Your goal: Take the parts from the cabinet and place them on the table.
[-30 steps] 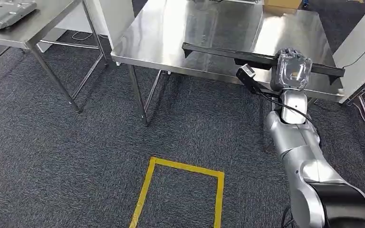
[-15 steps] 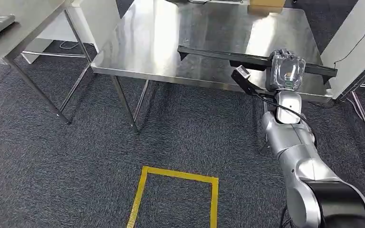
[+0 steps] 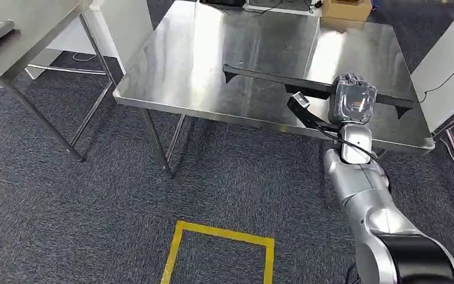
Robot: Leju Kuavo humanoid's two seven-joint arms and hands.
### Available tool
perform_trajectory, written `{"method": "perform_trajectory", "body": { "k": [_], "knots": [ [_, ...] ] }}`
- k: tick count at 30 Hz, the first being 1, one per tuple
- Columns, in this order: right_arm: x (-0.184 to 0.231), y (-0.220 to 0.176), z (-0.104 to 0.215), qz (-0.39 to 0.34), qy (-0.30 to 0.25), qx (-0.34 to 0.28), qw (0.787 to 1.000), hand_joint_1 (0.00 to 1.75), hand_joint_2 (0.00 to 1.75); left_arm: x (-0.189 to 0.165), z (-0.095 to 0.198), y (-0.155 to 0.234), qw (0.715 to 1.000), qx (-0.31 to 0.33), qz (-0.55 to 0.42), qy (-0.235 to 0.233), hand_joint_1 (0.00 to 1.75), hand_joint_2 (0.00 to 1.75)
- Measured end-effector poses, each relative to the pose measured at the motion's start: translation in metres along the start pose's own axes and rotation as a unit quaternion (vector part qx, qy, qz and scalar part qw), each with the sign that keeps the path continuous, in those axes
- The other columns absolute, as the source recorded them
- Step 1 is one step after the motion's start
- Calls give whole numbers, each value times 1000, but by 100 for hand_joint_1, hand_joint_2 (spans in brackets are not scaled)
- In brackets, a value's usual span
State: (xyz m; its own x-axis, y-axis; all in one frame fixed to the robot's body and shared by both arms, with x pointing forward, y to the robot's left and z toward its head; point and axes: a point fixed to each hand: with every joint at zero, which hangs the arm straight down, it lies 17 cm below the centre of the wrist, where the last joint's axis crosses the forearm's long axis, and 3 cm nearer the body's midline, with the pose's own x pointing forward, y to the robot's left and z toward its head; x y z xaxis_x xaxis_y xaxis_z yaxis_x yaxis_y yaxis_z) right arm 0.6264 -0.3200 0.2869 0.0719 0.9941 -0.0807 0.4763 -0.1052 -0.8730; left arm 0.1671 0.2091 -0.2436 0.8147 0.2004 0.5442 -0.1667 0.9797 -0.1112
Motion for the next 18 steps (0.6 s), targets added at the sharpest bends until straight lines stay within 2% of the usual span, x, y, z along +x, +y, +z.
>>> {"method": "perform_trajectory", "body": {
  "k": [3, 9, 13, 18],
  "knots": [
    [0, 7, 5, 2, -1, 8, 1000, 175, 175, 0, 0, 2, 1000, 1, -1, 1, 0, 175],
    [-2, -12, -9, 2, 2, -12, 1000, 175, 175, 9, -3, 1, 1000, 1, -2, -7, 0, 175],
    [6, 12, 10, 0, -3, 14, 1000, 175, 175, -1, -1, 3, 1000, 4, 0, 3, 0, 175],
    [35, 19, 15, -10, -14, 29, 999, 175, 175, -18, 5, 16, 1000, 21, 4, 19, 0, 175]
  ]
}}
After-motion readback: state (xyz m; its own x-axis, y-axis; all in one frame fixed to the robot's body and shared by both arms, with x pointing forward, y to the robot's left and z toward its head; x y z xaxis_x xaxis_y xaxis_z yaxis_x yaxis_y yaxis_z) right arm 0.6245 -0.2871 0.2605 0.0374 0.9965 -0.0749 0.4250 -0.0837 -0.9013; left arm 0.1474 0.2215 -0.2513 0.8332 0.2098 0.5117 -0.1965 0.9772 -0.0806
